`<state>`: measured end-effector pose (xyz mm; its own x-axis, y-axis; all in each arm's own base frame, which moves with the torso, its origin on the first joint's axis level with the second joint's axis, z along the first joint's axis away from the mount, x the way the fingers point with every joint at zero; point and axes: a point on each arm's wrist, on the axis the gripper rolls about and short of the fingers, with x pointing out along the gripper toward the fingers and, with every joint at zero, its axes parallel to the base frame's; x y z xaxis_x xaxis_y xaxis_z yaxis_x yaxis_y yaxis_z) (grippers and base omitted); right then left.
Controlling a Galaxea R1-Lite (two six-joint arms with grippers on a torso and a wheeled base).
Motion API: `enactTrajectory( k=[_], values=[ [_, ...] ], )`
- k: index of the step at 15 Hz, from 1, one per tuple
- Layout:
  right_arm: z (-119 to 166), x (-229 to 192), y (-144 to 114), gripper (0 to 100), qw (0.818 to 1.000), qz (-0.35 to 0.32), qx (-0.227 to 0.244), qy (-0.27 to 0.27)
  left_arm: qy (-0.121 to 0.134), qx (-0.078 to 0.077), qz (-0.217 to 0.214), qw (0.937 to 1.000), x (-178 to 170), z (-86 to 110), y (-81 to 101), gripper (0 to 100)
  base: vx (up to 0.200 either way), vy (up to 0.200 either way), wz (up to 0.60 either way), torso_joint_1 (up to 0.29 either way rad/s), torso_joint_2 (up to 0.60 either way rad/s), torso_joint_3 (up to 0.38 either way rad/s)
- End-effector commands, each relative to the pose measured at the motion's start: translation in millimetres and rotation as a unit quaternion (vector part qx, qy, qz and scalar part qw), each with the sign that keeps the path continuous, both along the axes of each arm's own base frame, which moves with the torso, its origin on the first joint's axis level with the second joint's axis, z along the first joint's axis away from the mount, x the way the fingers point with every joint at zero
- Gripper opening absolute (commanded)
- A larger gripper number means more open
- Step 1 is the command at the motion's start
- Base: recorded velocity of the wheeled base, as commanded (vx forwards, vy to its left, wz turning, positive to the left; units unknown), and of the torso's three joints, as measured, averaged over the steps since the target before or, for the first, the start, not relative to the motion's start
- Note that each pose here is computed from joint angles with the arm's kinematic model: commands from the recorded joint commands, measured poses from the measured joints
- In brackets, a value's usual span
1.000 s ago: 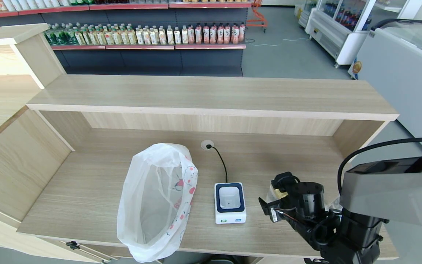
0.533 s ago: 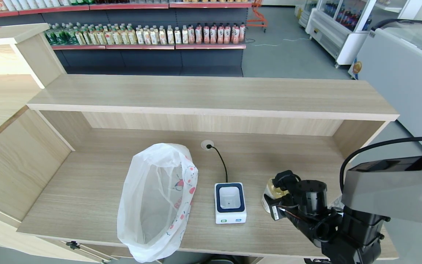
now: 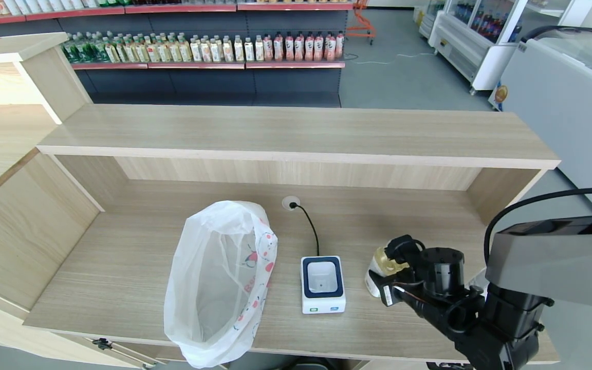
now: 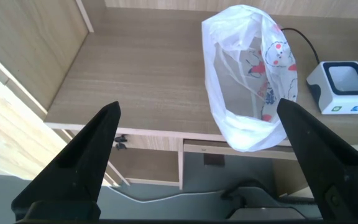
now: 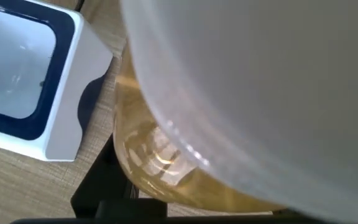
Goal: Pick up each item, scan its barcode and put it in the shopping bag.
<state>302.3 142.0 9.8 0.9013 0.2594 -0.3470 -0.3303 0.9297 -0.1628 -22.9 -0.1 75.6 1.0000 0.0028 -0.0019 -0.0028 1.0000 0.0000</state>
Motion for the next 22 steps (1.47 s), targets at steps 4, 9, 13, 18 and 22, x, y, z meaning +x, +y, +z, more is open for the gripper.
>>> enactTrajectory(
  k=[4, 9, 13, 18, 22],
  values=[
    [86, -4, -25, 0, 0.988, 0.109, 0.102, 0.032, 0.000, 0.000, 0.000, 1.0000, 0, 0.0, 0.0, 100, 0.000, 0.000, 0.00, 0.000, 0.00, 0.000],
    [127, -21, -28, 0, 0.950, 0.229, 0.199, 0.078, 0.000, 0.000, 0.000, 1.0000, 0, 0.0, 0.0, 100, 0.000, 0.000, 0.00, 0.000, 0.00, 0.000],
    [133, -42, -14, 0, 0.923, 0.284, 0.225, 0.129, 0.000, 0.000, 0.000, 1.0000, 0, 0.0, 0.0, 100, 0.000, 0.000, 0.00, 0.000, 0.00, 0.000],
    [134, -58, 6, 0, 0.880, 0.362, 0.253, 0.177, 0.000, 0.000, 0.000, 1.0000, 0, 0.0, 0.0, 100, 0.000, 0.000, 0.00, 0.000, 0.00, 0.000],
    [135, -64, 10, 0, 0.837, 0.433, 0.267, 0.202, 0.000, 0.000, 0.000, 1.0000, 0, 0.0, 0.0, 100, 0.000, 0.000, 0.00, 0.000, 0.00, 0.000]
  ],
)
